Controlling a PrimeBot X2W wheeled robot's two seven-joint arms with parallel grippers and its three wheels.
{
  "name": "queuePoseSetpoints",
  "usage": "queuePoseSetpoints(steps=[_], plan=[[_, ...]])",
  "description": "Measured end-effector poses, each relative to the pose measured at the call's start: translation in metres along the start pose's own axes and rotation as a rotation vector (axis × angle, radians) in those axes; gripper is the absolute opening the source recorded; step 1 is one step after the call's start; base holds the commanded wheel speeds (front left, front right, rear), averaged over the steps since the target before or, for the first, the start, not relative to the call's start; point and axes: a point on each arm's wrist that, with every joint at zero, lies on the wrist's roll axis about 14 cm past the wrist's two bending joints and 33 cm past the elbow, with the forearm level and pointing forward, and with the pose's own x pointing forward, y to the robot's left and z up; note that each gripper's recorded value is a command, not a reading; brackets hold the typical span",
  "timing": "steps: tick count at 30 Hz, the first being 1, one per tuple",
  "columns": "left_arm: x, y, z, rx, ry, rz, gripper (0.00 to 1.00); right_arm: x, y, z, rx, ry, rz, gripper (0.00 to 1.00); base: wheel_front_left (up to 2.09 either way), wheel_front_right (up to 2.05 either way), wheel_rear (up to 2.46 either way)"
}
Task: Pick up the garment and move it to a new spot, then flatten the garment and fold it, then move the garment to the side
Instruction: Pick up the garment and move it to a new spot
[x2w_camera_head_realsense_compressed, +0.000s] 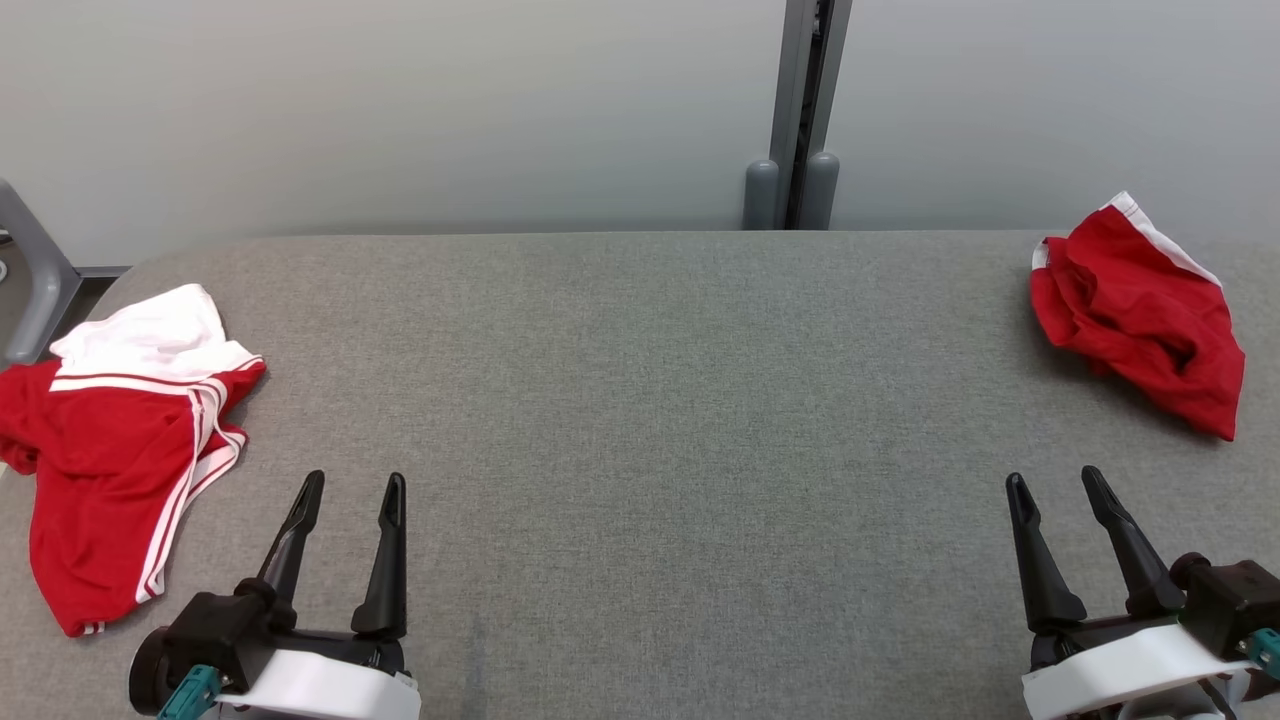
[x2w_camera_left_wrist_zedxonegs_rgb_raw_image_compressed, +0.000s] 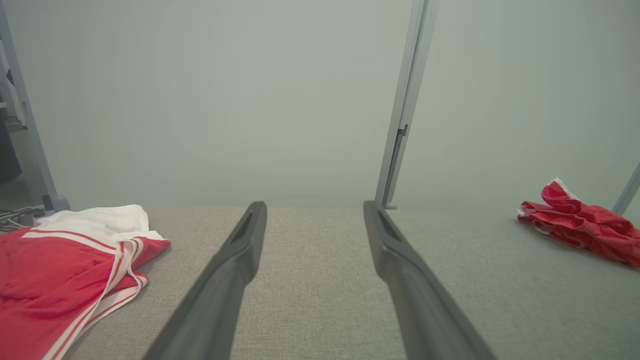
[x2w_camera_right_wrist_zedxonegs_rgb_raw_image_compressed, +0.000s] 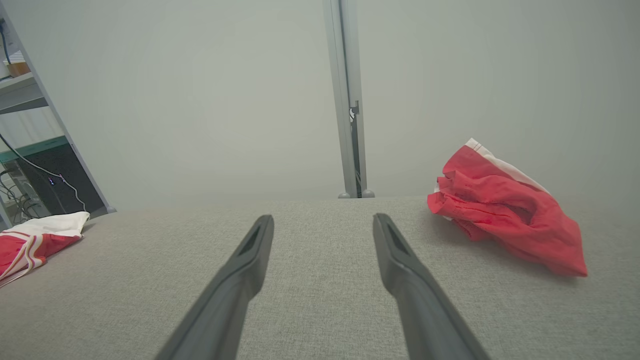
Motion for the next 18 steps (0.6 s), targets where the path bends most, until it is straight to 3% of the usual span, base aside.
queuePoseSetpoints(steps=[10, 18], plan=[[-0.007, 0.010, 0.005, 0.004, -0.014, 0.030, 1.00, 0.007, 0.015, -0.004, 0.005, 0.011, 0.045, 1.00, 0.00, 0.00, 0.00], [-0.029, 0.040, 0.012, 0.022, -0.026, 0.132, 1.00, 0.024, 0.059, -0.008, 0.037, 0.017, 0.176, 1.00, 0.00, 0.00, 0.00]])
